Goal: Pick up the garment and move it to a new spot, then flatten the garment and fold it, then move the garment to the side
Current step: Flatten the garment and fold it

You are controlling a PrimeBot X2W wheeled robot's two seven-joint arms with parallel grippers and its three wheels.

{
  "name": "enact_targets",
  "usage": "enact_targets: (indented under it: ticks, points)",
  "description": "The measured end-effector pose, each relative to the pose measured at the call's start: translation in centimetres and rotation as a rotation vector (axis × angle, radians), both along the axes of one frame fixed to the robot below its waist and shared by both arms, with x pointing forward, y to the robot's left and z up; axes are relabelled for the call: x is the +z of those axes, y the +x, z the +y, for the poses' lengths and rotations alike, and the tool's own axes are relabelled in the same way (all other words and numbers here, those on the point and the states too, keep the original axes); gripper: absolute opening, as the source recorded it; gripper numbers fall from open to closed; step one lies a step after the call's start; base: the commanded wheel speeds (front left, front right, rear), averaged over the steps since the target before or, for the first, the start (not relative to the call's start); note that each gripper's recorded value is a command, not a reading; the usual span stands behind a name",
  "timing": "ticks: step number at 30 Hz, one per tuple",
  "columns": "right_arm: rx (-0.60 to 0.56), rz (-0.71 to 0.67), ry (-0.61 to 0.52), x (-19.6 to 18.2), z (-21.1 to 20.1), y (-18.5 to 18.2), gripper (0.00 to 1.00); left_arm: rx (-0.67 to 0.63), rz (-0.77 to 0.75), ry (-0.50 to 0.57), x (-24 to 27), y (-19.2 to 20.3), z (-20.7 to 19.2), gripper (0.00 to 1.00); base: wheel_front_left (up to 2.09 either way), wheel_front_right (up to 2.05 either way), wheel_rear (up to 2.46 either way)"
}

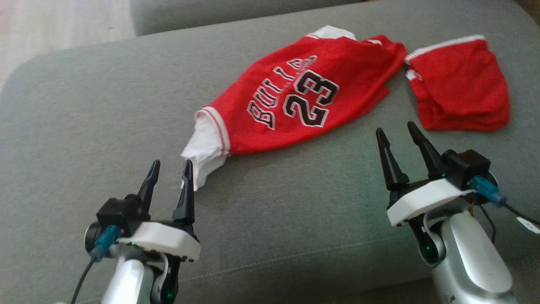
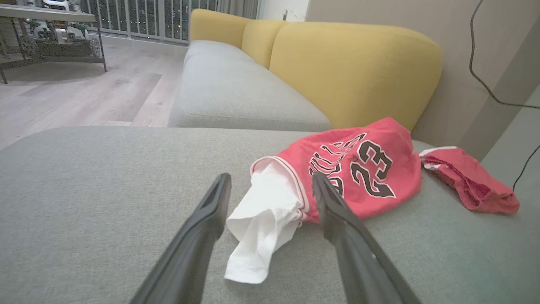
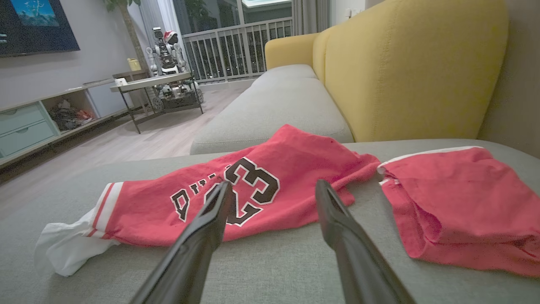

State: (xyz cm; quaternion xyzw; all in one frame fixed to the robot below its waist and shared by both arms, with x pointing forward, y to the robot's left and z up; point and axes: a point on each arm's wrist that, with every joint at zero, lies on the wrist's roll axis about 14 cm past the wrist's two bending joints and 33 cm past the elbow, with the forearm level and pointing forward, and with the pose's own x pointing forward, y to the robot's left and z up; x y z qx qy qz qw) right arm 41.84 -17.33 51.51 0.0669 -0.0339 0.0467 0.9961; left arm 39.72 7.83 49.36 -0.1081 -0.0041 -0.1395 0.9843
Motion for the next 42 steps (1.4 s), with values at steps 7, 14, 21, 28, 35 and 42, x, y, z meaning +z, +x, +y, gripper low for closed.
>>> enact_targets:
  ticks: [7,14,21,28,35,42]
  points:
    - [-0.075,0.075,0.091,-1.8,-2.5,-0.4,1.00,-0.079,-0.005,0.005,-0.2,1.9,-2.6,1.00,0.00,0.00,0.00]
    - [-0.119,0.220,0.227,-5.6,-3.2,2.1,1.00,-0.084,0.034,0.016,-1.8,2.1,-2.5,1.00,0.00,0.00,0.00]
    - [-0.098,0.269,0.300,-6.4,-1.3,7.8,1.00,-0.057,0.050,0.030,-2.6,2.7,-1.2,1.00,0.00,0.00,0.00]
    - [-0.125,0.363,0.303,-9.3,-0.2,11.2,1.00,-0.004,0.085,0.047,-3.9,2.7,0.9,1.00,0.00,0.00,0.00]
    - [-0.131,0.449,0.236,-12.3,0.4,12.8,0.07,0.055,0.119,0.055,-5.0,2.6,3.0,1.00,0.00,0.00,0.00]
    - [-0.113,0.258,0.180,-6.7,0.8,16.4,0.00,0.089,0.112,0.055,-4.6,2.5,4.1,1.00,0.00,0.00,0.00]
